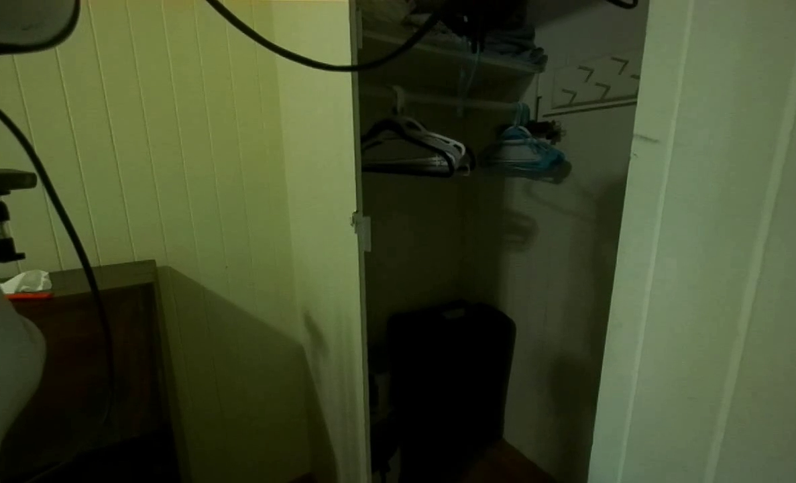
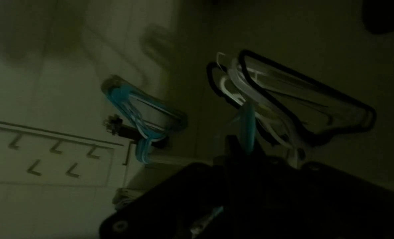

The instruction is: Move one blue hanger to the right side of the rail.

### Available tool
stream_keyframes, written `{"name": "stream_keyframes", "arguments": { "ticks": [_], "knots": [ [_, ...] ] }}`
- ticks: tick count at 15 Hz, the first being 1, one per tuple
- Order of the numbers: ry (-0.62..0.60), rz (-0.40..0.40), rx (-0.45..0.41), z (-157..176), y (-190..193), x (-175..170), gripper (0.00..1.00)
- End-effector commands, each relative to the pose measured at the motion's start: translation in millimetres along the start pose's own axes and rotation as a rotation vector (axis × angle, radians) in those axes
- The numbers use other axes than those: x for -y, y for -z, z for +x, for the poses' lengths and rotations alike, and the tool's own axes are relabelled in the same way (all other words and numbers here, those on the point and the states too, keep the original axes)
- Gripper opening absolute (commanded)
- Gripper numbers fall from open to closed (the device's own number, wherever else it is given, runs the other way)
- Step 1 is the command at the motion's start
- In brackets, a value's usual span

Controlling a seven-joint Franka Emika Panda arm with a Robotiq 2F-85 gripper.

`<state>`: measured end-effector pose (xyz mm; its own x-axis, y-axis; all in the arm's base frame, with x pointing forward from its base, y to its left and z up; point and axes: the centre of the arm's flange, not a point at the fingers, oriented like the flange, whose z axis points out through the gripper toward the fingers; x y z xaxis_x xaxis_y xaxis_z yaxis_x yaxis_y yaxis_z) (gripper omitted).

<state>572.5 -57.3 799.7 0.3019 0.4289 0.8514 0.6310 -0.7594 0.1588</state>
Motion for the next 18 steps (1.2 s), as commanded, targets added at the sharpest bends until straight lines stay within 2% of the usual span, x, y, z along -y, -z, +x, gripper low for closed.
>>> {"name": "stream_keyframes", "arguments": {
  "ticks": [1, 4, 8, 10, 13, 16, 18],
  "knots": [
    [0.05, -0.083, 0.083, -13.4, -22.2, -15.7, 0.02],
    [0.119, -0.059, 0.109, -13.5, -47.0, -29.1, 0.02],
    [0.258, -0.015, 0.079, -9.0, -78.0, -55.7, 0.02],
    [0.336, -0.052, 0.097, -1.6, -86.0, -70.3, 0.02],
    [0.393, -0.048, 0.107, 6.9, -84.9, -73.3, 0.02],
    [0.336, 0.024, 0.13, 11.7, -67.9, -68.0, 0.02],
    [0.297, 0.127, 0.115, 11.4, -53.6, -63.2, 0.02]
  ]
}}
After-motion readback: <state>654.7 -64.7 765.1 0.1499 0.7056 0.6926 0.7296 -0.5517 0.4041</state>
